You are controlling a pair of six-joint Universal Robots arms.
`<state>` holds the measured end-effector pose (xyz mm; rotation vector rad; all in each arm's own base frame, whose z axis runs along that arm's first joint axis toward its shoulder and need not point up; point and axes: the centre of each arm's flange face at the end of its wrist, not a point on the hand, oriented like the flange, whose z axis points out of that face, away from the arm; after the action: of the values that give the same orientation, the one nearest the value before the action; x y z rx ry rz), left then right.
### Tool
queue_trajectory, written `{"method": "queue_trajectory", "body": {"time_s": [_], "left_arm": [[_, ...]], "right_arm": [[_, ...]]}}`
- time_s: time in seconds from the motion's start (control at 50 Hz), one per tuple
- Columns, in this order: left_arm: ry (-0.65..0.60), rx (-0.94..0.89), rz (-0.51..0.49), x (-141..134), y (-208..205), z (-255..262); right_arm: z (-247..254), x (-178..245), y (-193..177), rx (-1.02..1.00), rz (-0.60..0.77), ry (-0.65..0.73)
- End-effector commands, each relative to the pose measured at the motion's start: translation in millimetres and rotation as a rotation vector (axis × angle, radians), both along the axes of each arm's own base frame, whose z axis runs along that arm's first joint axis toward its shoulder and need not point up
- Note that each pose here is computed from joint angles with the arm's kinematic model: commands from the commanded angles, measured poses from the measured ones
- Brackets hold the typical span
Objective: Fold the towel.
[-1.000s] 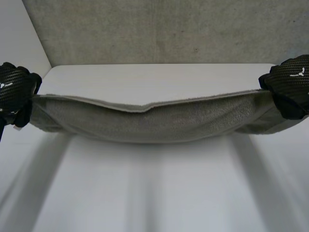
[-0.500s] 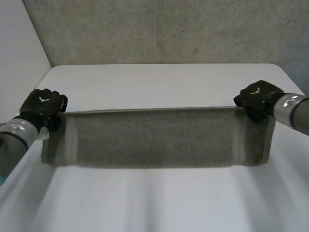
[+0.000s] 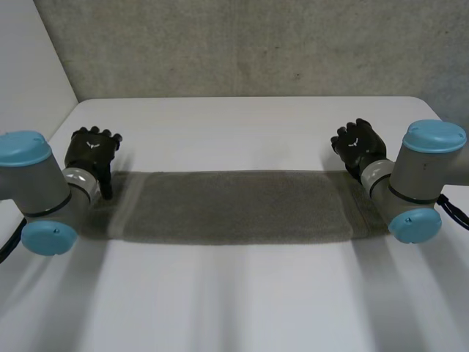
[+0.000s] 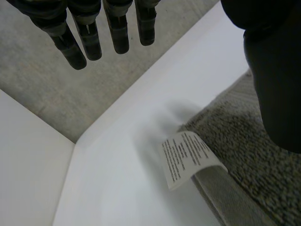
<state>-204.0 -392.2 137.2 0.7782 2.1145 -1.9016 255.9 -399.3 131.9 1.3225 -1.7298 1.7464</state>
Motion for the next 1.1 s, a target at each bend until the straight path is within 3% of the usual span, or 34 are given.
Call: {"method": "queue_trajectory", "body": {"time_s": [0.02, 0.14, 0.22, 0.38, 0.54, 0.76, 1.1], "left_arm": [[0.018, -0.029, -0.004, -0.1, 11.0, 20.3], [0.092, -0.047, -0.034, 2.0, 32.7, 43.7], [0.171, -0.049, -0.118, 1.1, 57.0, 58.0], [0.296, -0.017, -0.196, 13.8, 89.4, 63.7], [0.426, 0.080, -0.205, 17.5, 105.8, 49.3], [0.431, 0.049, -0.213, 17.3, 108.5, 43.4], [0.428, 0.043, -0.213, 17.7, 108.8, 43.0]], "right_arm": [[36.1, -5.8, 15.1, 0.002, -0.041, -0.111], [82.6, -13.5, 42.1, 0.021, -0.024, -0.314], [105.4, -14.2, 73.9, 0.092, 0.055, -0.415], [89.8, -50.2, 91.3, 0.372, -0.027, -0.519], [64.6, -69.1, 96.6, 0.498, -0.092, -0.533], [12.9, -79.7, 76.1, 0.587, -0.155, -0.525], [-13.0, -92.4, 62.6, 0.589, -0.190, -0.416]]}}
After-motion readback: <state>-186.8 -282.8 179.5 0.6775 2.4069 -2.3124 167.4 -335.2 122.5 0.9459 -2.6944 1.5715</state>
